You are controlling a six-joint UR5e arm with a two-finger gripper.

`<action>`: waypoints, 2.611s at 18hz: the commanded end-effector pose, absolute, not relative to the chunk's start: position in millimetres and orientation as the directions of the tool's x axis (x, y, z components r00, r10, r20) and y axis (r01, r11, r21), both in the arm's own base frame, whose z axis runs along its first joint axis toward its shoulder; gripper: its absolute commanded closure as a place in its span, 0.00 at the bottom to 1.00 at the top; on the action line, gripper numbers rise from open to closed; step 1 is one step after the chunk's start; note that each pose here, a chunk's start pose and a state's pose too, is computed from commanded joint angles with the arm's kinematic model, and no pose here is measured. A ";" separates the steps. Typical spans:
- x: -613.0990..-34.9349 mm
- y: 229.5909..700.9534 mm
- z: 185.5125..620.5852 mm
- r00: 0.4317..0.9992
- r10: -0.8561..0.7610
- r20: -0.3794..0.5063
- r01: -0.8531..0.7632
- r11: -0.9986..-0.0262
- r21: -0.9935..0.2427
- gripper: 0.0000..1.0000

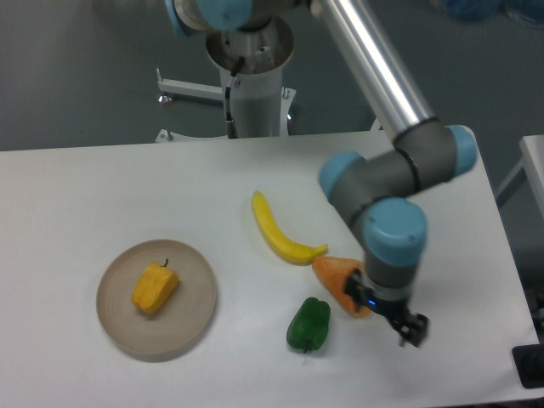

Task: Pick up the yellow pepper from the plate
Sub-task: 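Move the open gripper from the orange pepper over the beige plate, then lower the gripper around the yellow bell pepper on the plate, then close the gripper on the yellow bell pepper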

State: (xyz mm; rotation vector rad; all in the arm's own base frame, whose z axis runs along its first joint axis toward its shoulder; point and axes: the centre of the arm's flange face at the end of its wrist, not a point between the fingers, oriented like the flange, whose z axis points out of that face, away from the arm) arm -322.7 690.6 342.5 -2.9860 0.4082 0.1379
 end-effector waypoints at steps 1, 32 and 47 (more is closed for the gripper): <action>-301.4 687.2 347.9 0.967 -0.237 -0.091 -0.247 -0.962 -0.116 0.00; -44.0 711.5 271.8 0.979 -0.197 0.048 -0.193 -0.978 -0.076 0.00; -44.9 714.5 271.5 0.976 -0.217 0.034 -0.213 -0.972 -0.097 0.52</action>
